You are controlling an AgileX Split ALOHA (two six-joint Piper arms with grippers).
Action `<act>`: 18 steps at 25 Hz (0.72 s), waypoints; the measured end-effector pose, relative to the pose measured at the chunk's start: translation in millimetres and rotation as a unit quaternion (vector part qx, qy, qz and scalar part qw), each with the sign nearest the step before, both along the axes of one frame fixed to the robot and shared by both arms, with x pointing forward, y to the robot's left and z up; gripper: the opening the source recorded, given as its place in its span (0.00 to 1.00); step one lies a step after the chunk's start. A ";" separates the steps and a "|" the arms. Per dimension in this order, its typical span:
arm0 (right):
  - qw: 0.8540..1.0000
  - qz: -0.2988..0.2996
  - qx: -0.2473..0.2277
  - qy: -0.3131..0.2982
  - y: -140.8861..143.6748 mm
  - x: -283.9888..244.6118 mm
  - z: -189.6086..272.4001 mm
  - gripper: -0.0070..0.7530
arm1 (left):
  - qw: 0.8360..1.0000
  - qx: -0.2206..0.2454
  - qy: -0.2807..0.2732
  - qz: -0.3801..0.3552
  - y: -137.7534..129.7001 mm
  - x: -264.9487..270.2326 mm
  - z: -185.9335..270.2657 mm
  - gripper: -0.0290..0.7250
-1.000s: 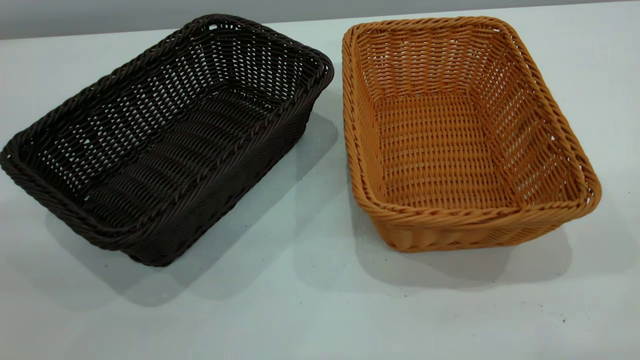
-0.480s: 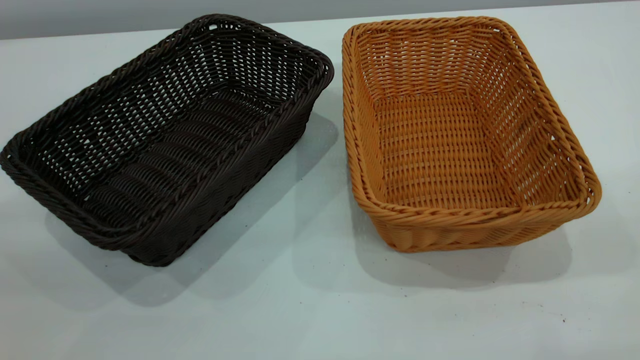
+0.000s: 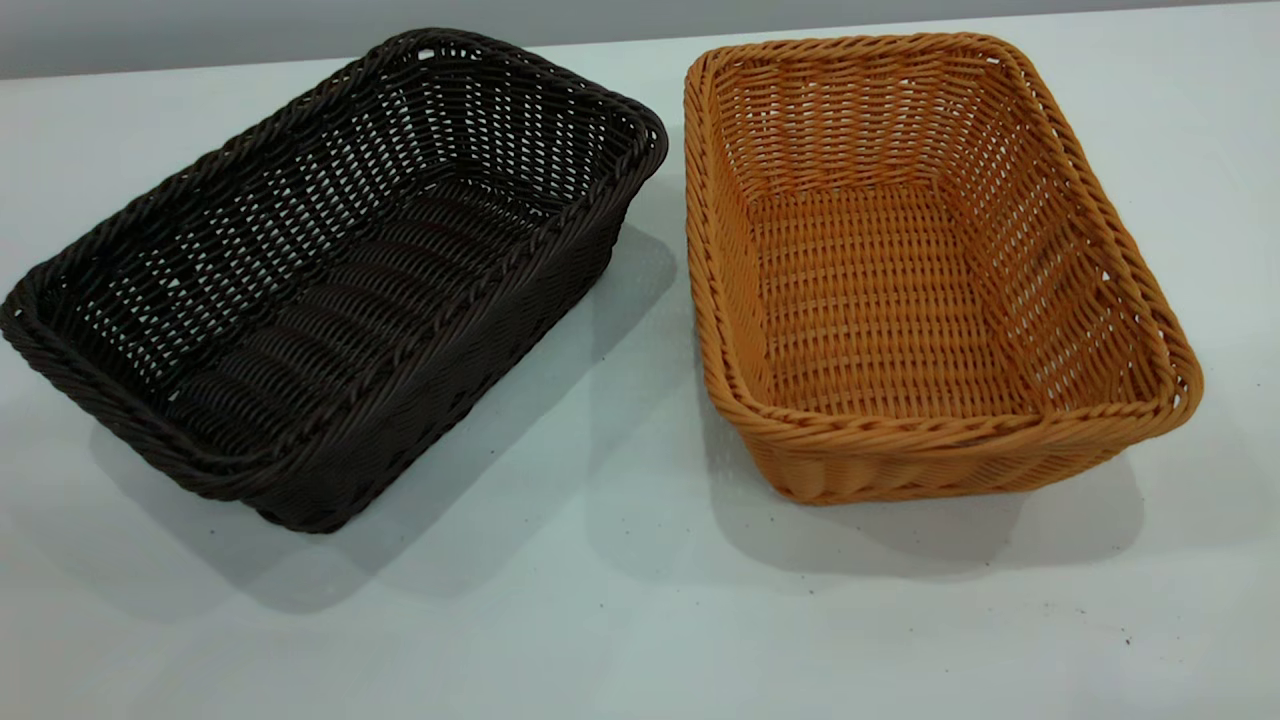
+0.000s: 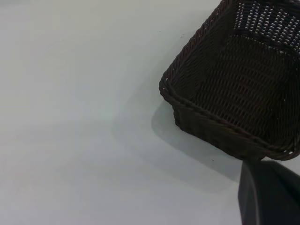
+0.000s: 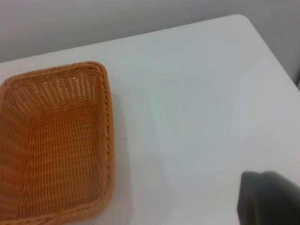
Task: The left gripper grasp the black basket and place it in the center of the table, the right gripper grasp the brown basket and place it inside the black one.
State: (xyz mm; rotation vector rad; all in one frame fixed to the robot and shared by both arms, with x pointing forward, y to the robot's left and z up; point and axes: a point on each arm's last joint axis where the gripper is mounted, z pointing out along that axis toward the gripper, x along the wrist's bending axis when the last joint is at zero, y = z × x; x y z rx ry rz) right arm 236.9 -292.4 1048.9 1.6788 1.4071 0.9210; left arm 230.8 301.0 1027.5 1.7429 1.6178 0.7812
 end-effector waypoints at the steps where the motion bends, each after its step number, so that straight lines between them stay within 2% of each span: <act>1: 1.000 0.000 0.000 0.000 0.0 0.0 0.0 0.01 | 1.000 0.000 0.000 0.000 0.0 0.0 0.0 0.04; 11: 1.000 0.001 0.002 0.000 0.3 0.0 0.0 0.01 | 1.000 0.000 -0.004 0.000 0.0 0.5 0.6 0.04; 18: 0.999 0.002 0.035 -0.012 3.2 1.0 1.6 0.01 | 1.000 -0.012 -0.006 -0.007 -2.3 0.6 0.9 0.04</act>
